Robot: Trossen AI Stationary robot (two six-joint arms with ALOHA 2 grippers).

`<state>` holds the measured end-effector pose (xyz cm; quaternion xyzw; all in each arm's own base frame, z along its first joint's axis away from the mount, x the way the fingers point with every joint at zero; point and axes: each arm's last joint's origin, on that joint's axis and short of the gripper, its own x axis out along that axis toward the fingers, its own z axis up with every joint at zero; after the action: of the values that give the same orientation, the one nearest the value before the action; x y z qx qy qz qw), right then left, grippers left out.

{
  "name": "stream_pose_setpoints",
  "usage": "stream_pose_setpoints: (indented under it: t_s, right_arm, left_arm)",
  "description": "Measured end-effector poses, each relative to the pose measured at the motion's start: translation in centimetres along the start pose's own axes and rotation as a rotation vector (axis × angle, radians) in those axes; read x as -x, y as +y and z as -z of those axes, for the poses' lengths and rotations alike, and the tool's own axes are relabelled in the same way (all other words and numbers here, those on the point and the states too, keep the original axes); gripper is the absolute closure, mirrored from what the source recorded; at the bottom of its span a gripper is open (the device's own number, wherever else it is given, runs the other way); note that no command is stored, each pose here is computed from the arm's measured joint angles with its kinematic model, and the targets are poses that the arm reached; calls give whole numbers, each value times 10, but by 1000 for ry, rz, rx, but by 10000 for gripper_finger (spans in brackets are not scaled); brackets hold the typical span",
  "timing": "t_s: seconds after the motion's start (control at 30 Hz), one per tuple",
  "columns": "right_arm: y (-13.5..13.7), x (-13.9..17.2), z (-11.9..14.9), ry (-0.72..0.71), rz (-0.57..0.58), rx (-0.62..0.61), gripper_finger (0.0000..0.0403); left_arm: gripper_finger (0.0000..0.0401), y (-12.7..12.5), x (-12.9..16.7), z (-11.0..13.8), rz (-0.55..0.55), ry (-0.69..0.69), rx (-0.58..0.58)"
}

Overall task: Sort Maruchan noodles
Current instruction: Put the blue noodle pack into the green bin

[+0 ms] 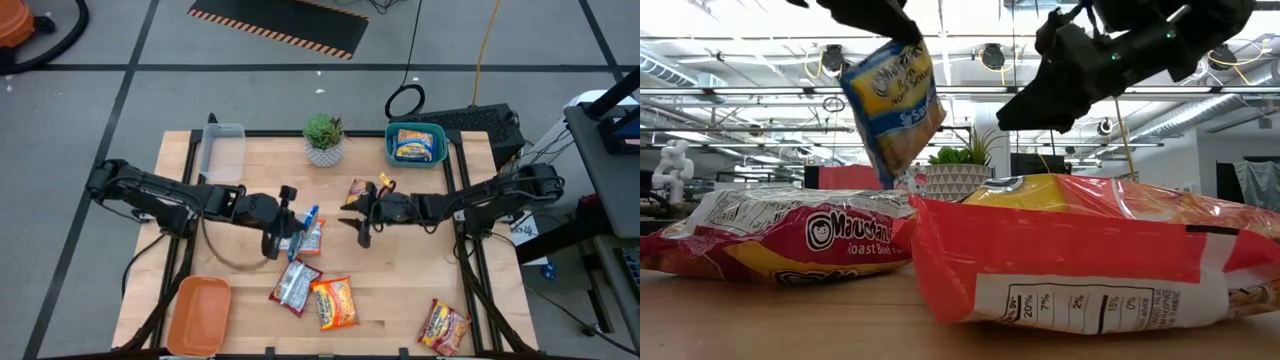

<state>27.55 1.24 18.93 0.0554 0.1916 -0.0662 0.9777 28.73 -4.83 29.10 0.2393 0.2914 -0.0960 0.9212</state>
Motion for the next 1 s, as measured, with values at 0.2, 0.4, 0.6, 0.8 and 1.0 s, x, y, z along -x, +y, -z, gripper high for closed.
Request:
stream_pose_setpoints:
  t_s: [0.2, 0.4, 0.6, 0.8, 1.0]
  right_arm:
    - [0, 4, -17, -63, -83, 43, 171]
    - [12, 0, -57, -37, -92, 112, 111]
    - [30, -11, -74, 41, -181, 218, 105]
    - [29, -23, -78, -12, -240, 205, 100]
    - [30, -28, -77, -17, -259, 159, 66]
  left_arm:
    - [400, -6, 1, -3, 130, -76, -232]
    - [400, -5, 0, -2, 140, -98, -353]
    - [400, 0, 0, -4, 124, -138, -433]
    - [400, 1, 1, -7, 141, -199, -470]
    - [400, 1, -2, -6, 149, -191, -465]
